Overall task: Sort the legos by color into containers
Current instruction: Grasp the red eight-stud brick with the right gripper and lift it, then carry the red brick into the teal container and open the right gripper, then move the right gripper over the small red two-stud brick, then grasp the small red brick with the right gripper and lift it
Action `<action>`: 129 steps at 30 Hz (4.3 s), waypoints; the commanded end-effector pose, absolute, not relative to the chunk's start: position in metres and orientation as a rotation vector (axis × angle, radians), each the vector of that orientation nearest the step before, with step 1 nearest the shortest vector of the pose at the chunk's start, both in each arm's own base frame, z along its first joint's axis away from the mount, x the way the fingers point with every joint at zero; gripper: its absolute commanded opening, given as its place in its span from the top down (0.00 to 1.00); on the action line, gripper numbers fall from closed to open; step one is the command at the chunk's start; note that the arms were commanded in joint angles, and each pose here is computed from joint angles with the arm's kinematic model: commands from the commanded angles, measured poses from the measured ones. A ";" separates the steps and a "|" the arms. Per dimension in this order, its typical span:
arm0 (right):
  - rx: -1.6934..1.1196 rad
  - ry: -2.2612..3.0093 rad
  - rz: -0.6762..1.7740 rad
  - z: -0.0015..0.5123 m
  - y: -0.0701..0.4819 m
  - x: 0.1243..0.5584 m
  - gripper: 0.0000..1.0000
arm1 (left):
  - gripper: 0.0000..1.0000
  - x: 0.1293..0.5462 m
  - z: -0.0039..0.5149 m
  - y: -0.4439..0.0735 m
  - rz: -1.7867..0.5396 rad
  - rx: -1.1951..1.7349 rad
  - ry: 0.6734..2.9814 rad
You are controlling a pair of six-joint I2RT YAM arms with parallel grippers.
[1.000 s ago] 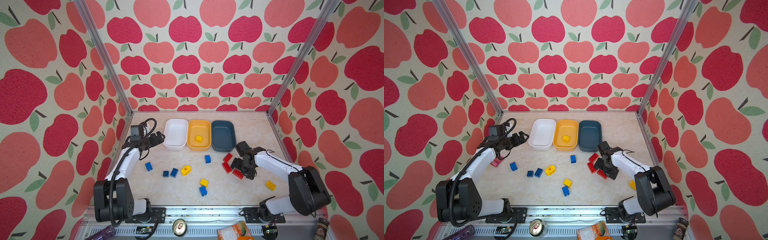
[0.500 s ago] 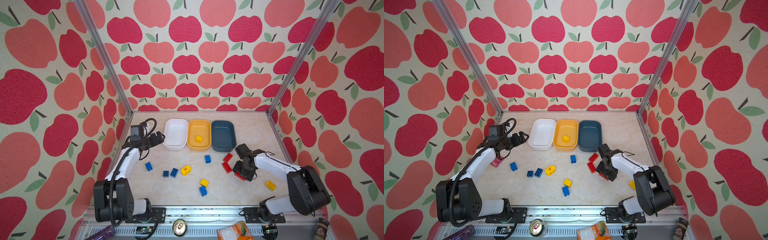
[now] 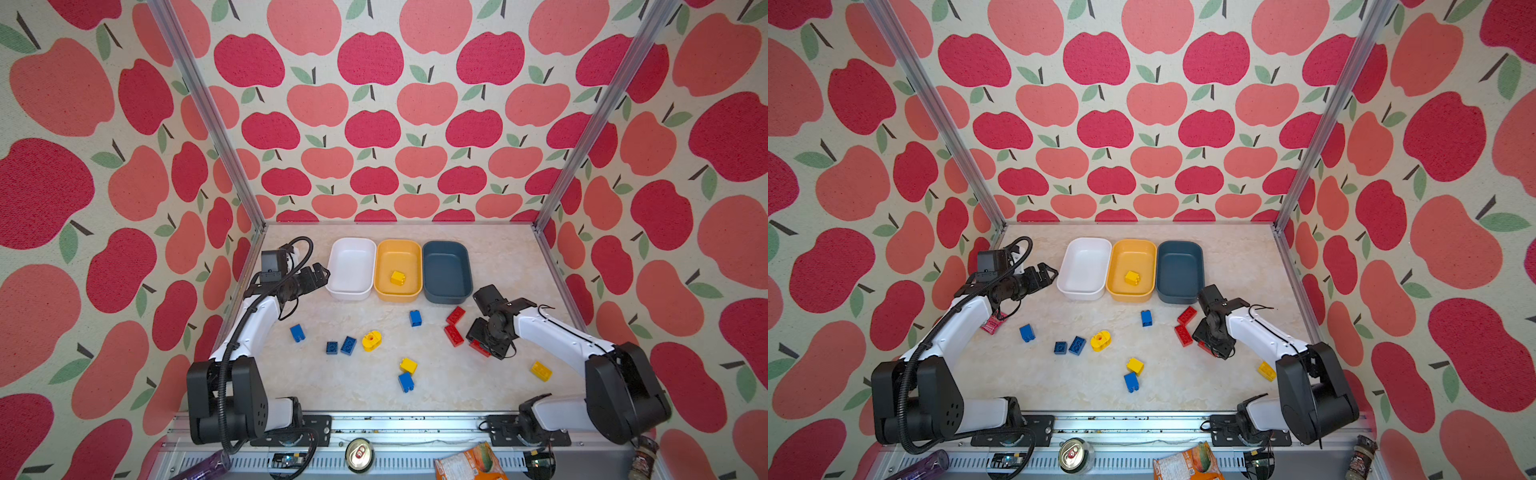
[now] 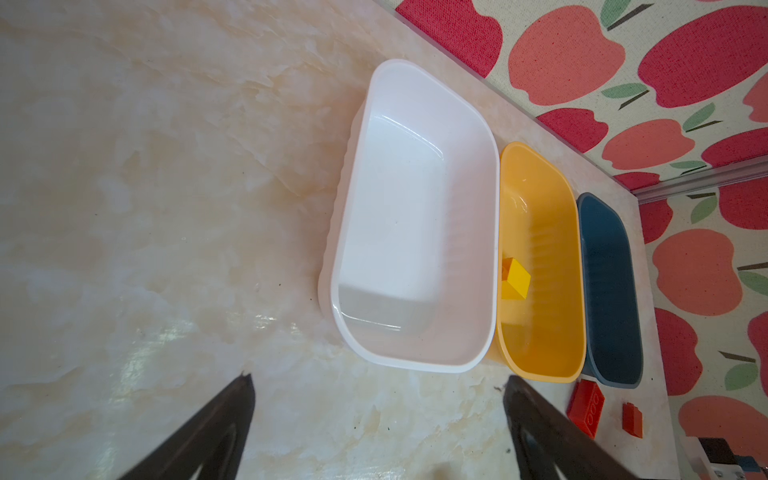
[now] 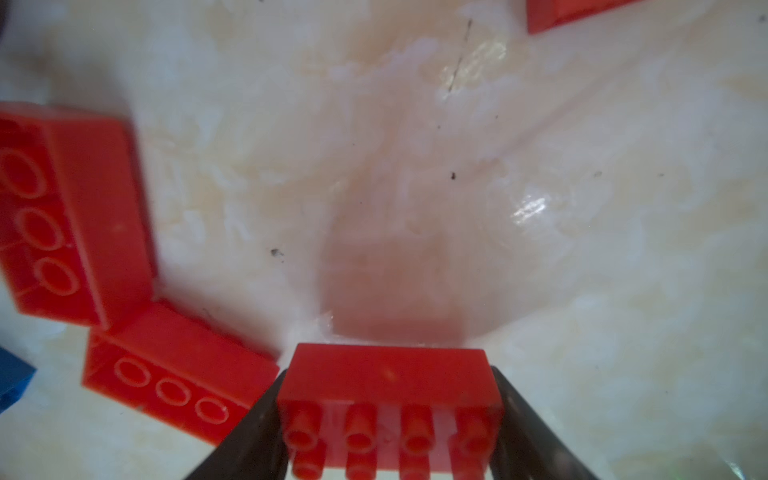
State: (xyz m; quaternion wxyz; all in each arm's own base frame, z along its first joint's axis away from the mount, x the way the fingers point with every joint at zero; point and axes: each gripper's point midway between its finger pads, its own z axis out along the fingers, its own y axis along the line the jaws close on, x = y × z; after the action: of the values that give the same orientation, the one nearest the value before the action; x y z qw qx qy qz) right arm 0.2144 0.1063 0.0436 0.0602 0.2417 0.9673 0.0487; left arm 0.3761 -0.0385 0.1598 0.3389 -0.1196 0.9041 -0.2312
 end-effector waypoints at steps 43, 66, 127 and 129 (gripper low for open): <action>-0.052 2.856 0.138 0.071 0.219 0.421 0.29 | 0.03 0.356 0.161 -0.044 -0.632 -0.333 2.321; -0.023 2.777 0.201 0.126 0.203 0.402 0.23 | 0.03 0.357 0.164 -0.044 -0.630 -0.333 2.315; 0.462 3.002 -0.018 0.008 -0.003 0.297 0.62 | 0.03 0.356 0.163 -0.042 -0.622 -0.333 2.316; 0.462 3.000 -0.016 0.008 -0.003 0.297 0.66 | 0.03 0.356 0.163 -0.042 -0.620 -0.333 2.316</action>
State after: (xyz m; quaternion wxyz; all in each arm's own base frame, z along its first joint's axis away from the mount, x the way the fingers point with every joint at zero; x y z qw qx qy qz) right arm 0.3045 -0.0013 0.0174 0.0661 0.1503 0.9864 -0.0033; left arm 0.3576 -0.0422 0.1578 0.3448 -0.1290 0.8984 -0.2394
